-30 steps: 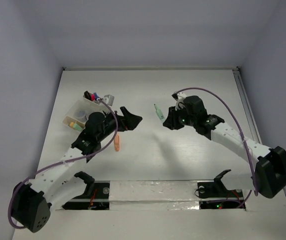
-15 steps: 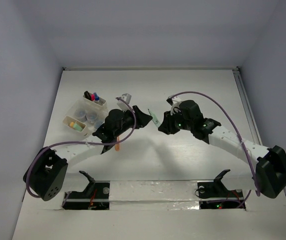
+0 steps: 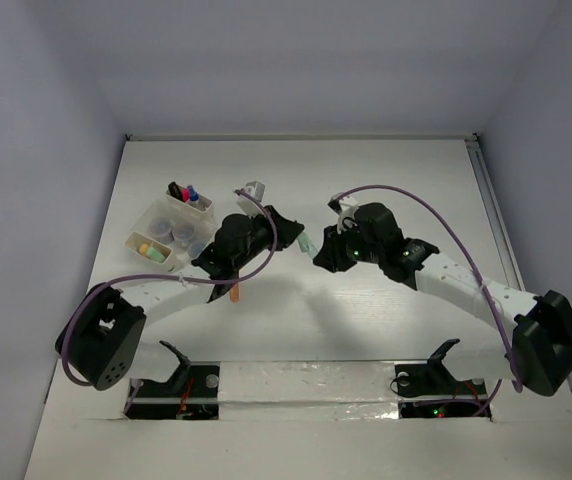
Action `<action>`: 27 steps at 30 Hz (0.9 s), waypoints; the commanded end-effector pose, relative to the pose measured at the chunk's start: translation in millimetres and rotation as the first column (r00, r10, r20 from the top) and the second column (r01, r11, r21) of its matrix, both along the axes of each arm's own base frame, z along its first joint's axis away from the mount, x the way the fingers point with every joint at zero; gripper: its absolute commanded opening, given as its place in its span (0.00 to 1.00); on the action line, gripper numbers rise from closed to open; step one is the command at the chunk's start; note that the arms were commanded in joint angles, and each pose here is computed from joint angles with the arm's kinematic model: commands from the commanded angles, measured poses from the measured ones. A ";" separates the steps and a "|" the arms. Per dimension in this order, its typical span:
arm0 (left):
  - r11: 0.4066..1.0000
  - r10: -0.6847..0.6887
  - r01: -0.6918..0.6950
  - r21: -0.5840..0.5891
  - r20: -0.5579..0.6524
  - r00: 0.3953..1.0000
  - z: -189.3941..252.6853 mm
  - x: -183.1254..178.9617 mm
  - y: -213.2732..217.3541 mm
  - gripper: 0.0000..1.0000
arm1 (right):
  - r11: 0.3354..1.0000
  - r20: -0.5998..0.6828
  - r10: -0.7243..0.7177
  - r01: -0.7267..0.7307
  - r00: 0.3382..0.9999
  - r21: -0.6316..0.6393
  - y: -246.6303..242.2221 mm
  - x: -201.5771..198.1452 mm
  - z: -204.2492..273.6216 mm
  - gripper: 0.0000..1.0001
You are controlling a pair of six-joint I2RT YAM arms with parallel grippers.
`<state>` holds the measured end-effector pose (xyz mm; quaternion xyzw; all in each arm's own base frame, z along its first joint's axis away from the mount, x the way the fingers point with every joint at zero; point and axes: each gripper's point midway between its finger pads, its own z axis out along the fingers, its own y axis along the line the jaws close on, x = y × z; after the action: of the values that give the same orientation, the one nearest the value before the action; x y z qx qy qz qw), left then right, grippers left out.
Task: Sort the stationery into containers
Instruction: Pick up the pen from the center of the board, then close the pen cap on the pen.
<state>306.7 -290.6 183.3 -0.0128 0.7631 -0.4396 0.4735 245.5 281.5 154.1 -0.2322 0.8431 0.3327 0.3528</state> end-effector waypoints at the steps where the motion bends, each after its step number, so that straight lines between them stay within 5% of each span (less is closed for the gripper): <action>1: 0.999 -0.002 0.006 -0.036 0.104 0.995 36.1 9.9 -10.2 0.00 | 1.000 0.055 0.011 -0.012 0.998 0.022 5.7 3.6 14.4 0.07; 11: 0.950 0.045 -0.110 0.294 0.219 0.975 25.5 15.8 16.7 0.01 | 0.997 0.019 -0.029 0.030 0.999 -0.077 -20.5 -9.4 18.9 0.01; 15: 0.945 0.049 -0.131 0.299 0.269 0.962 29.0 7.9 29.0 0.72 | 0.994 0.017 -0.055 0.056 0.998 -0.097 -26.1 -8.7 27.0 0.00; 20: 0.973 0.048 -0.119 0.196 0.334 0.941 50.2 -15.1 37.6 0.71 | 0.988 0.009 -0.097 0.097 0.995 -0.119 -25.6 1.4 32.8 0.00; 23: 0.988 0.022 -0.073 0.139 0.335 0.942 50.3 -30.6 37.9 0.57 | 0.986 0.020 -0.129 0.130 0.991 -0.102 -22.5 9.8 43.7 0.00; 27: 0.994 -0.061 0.029 0.101 0.329 0.942 43.6 -53.6 24.6 0.55 | 0.993 0.015 -0.105 0.106 0.994 -0.043 -9.5 11.7 62.5 0.00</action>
<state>268.9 -251.9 210.6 0.0850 0.7245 -0.3573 0.5833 250.6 257.8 182.7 -0.2007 0.8766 0.2678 0.3458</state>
